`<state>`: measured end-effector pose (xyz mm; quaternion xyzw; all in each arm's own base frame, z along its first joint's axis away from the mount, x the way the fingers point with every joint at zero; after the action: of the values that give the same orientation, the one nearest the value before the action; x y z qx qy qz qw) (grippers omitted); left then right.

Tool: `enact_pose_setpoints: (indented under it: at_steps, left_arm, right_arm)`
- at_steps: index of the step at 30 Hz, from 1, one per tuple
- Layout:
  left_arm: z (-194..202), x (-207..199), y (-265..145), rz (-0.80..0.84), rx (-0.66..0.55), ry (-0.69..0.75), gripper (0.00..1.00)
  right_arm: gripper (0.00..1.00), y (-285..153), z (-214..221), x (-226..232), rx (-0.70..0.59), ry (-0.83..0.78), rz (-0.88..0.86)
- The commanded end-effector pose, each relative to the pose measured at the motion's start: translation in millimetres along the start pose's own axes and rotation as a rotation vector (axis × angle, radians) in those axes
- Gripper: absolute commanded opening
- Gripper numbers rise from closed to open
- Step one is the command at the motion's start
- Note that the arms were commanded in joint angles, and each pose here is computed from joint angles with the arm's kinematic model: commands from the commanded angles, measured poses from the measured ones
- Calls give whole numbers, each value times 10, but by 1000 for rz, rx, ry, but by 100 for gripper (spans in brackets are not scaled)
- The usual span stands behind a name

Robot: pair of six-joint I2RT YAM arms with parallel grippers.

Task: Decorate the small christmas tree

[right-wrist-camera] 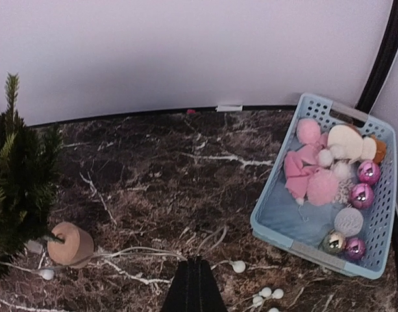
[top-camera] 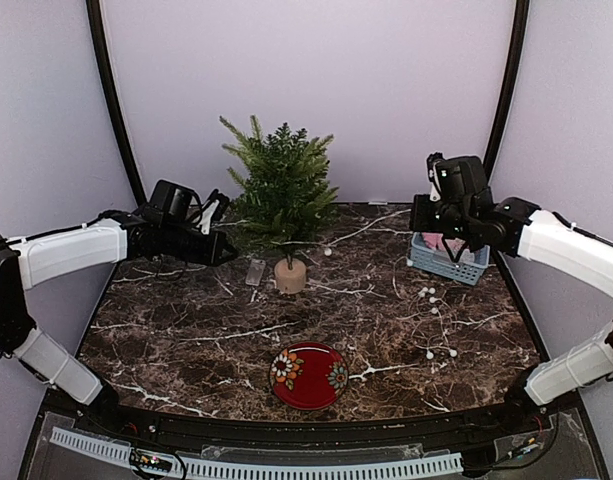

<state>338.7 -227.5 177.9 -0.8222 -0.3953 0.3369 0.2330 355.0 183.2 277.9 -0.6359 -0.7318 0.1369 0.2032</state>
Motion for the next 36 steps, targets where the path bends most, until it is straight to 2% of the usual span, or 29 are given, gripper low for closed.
enact_pose_setpoints:
  at_steps: [1,6,8,10,13,15,17,22,26,31,36]
  left_arm:
    - [-307,6,7,48,-66,130,0]
    - [-464,142,26,9,-94,168,0]
    - [-496,175,12,-8,-99,164,7]
    - [-513,181,-45,-23,-111,157,19]
    - [-495,190,-218,-58,-148,144,46]
    - [-463,209,-367,-92,-178,133,59]
    - [-432,226,-539,-132,-201,117,65]
    - [-380,100,-1067,-196,-278,23,67]
    - [-316,-335,-1251,-129,-342,-83,66]
    - [-135,-1067,-1033,82,-334,-245,63]
    - [-163,-1649,-645,176,-317,-287,64]
  right_arm:
    - [0,88,260,168,55,81,-120]
    - [0,120,587,288,118,118,-185]
    - [0,117,652,322,131,125,-198]
    - [0,109,691,348,137,127,-206]
    - [0,97,703,384,134,132,-222]
    - [0,98,710,403,132,132,-230]
    - [0,115,740,405,135,131,-229]
    - [0,154,803,415,136,135,-234]
    - [0,177,826,425,131,139,-236]
    - [0,180,834,429,124,143,-240]
    - [0,147,821,386,110,139,-230]
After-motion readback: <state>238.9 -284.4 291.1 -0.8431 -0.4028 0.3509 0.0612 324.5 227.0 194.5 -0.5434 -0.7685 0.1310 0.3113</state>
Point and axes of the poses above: each gripper's point midway between its finger pads, its own y axis out along the fingers, its own x axis along the line the jaws close on, z = x × y, the point moved 1 cm from there along -y, back along the fingers, and after that the axes turned 1 degree about -y, right-handed, at the moved point
